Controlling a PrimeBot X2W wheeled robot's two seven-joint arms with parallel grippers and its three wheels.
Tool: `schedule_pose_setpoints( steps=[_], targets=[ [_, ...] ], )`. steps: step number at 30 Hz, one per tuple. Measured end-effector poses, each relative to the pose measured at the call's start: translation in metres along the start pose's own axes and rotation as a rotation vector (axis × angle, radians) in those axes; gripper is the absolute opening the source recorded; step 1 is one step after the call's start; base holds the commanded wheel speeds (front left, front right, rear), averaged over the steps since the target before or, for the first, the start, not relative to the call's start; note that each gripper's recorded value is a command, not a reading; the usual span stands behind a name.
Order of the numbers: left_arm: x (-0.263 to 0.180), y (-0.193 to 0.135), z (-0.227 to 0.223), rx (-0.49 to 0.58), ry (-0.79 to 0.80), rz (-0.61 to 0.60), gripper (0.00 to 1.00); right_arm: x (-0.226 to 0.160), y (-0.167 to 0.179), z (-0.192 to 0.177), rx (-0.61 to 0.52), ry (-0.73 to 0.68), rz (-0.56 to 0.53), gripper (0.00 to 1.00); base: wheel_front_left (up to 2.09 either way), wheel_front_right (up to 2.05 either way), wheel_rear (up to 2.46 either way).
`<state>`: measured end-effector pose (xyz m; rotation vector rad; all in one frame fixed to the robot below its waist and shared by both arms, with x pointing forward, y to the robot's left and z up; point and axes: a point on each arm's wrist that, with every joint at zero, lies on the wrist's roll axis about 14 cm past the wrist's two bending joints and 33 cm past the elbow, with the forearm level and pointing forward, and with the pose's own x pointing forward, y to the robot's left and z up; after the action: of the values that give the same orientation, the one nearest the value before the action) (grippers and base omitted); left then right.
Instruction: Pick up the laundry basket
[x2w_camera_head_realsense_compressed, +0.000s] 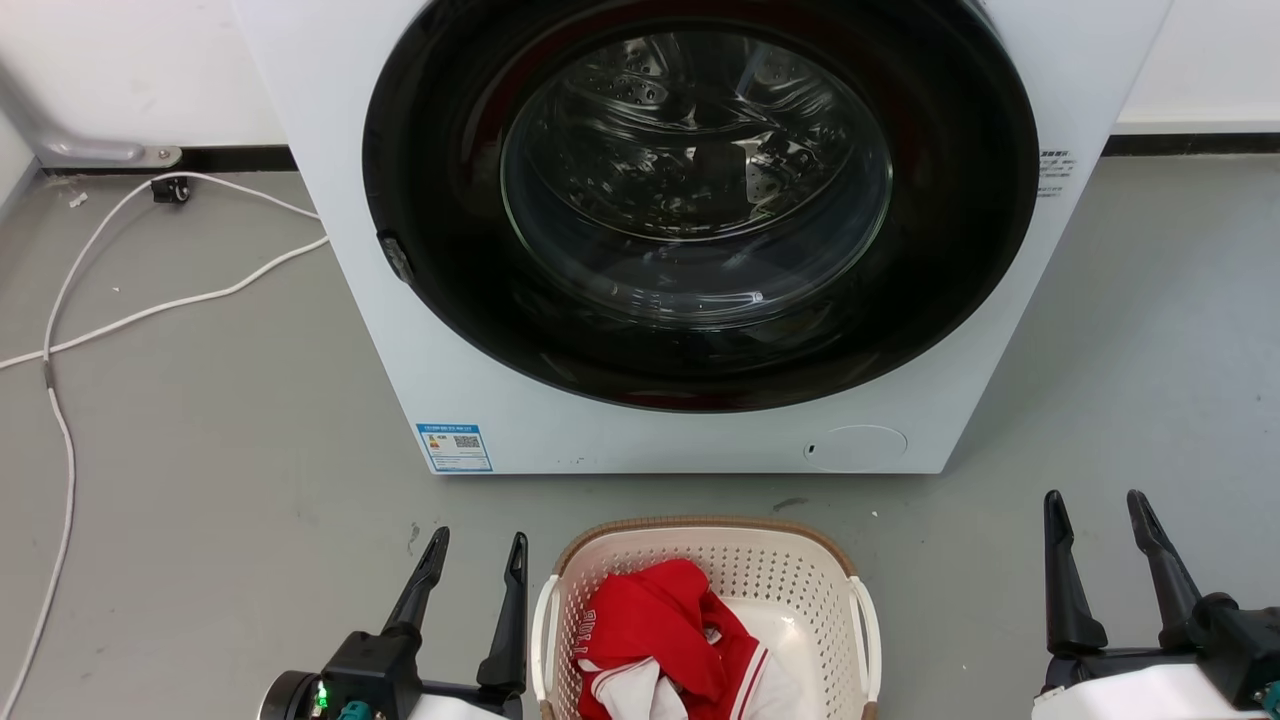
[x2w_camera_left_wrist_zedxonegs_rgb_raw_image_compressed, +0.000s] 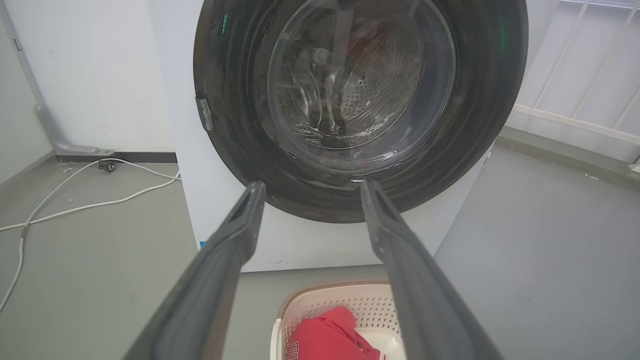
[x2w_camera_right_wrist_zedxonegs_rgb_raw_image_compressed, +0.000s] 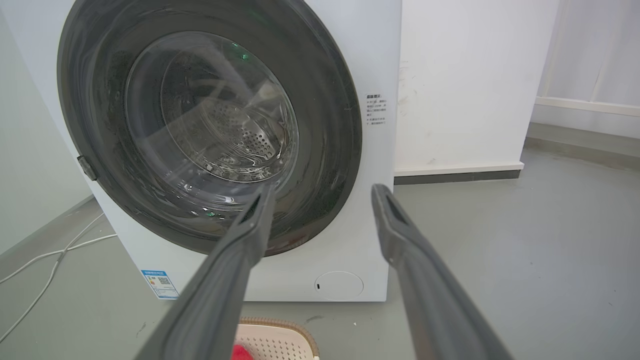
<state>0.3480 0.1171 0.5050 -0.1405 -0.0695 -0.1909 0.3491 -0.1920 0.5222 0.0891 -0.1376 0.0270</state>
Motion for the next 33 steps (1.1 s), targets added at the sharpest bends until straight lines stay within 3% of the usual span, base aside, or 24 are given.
schedule_pose_setpoints(
  steps=[9, 15, 19, 24, 31, 33],
  targets=[
    [0.012, 0.002, -0.014, -0.004, 0.04, -0.002, 1.0, 0.01, 0.001, -0.015, -0.015, 0.043, 0.005, 1.0, 0.0, 0.0, 0.0],
    [0.037, 0.007, -0.04, -0.02, 0.106, -0.005, 1.0, 0.038, 0.001, -0.033, -0.026, 0.081, 0.012, 1.0, 0.0, 0.0, 0.0],
    [0.078, 0.023, -0.091, -0.007, 0.22, -0.012, 1.0, 0.07, 0.0, -0.084, -0.018, 0.193, 0.018, 1.0, 0.0, 0.0, 0.0],
    [0.092, 0.035, -0.151, -0.009, 0.367, -0.02, 1.0, 0.079, -0.009, -0.14, -0.03, 0.337, 0.007, 1.0, 0.0, 0.0, 0.0],
    [0.096, 0.05, -0.235, -0.016, 0.586, -0.025, 1.0, 0.069, -0.016, -0.235, 0.079, 0.633, -0.051, 1.0, 0.0, 0.0, 0.0],
    [0.092, 0.054, -0.256, -0.015, 0.647, -0.027, 1.0, 0.064, -0.01, -0.258, 0.048, 0.718, -0.013, 1.0, 0.0, 0.0, 0.0]
  ],
)
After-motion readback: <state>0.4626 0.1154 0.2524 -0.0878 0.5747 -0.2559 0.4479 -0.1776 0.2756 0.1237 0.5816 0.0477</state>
